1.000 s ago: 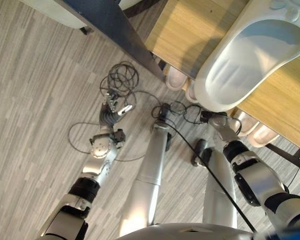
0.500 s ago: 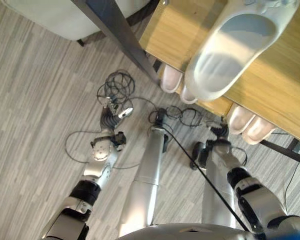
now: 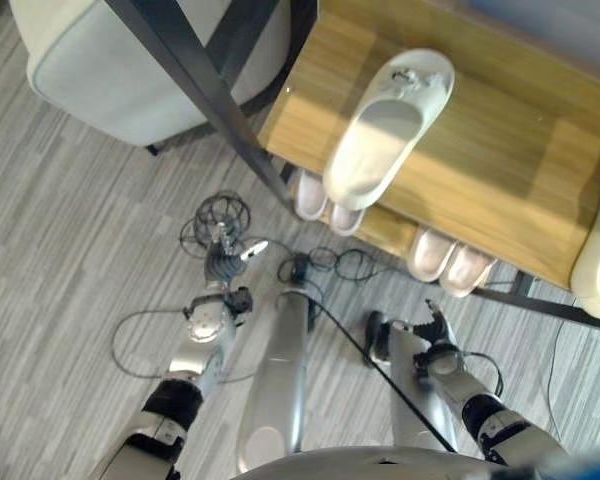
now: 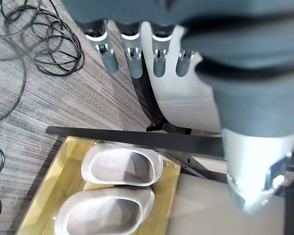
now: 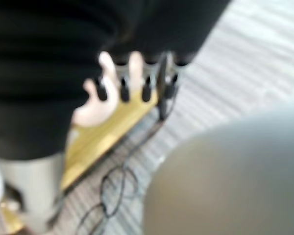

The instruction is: Arrange the slippers neatly on the shoe rack.

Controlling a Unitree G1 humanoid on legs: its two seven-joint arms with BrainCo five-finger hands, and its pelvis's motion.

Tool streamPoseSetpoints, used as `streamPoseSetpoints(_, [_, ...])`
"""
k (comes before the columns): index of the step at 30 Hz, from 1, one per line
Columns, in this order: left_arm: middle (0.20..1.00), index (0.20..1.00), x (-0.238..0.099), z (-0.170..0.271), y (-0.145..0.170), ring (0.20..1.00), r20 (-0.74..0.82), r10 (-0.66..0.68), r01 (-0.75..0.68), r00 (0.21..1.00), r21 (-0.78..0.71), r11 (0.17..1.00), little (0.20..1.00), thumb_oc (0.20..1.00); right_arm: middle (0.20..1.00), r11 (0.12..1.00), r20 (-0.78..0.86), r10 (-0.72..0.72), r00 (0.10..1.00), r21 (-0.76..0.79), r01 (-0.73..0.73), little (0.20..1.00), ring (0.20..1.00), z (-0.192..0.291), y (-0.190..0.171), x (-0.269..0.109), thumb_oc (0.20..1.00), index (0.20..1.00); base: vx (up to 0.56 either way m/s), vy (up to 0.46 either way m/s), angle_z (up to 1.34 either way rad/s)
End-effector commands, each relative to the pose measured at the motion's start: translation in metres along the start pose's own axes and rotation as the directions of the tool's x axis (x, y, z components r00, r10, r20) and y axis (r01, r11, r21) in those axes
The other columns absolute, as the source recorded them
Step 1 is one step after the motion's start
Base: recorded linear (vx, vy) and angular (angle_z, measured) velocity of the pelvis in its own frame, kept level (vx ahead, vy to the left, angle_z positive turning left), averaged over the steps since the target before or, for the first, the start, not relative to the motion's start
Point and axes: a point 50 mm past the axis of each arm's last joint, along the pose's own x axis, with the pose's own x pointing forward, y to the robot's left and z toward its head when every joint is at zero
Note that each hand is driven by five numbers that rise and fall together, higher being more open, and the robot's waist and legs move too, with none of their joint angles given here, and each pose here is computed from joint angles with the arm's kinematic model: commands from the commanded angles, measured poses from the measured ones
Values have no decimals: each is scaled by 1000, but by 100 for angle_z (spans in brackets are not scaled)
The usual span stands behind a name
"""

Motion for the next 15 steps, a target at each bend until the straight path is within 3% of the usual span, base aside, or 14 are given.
streamPoseSetpoints(1, [1000, 1000, -9, -13, -4, 1000, -40, -55, 57, 998, 45, 997, 1000, 1000, 1000, 997, -109, 17, 994, -76, -25, 1000, 1000, -45, -3, -16, 1000, 1000, -14, -43, 7])
streamPoseSetpoints(15, [1000, 1000, -27, -43, 19, 1000, -188, 15, -3, 982, 62, 998, 1000, 1000, 1000, 994, -168, 50, 985, -89, -66, 1000, 1000, -76, -5, -34, 1000, 1000, -37, -54, 0])
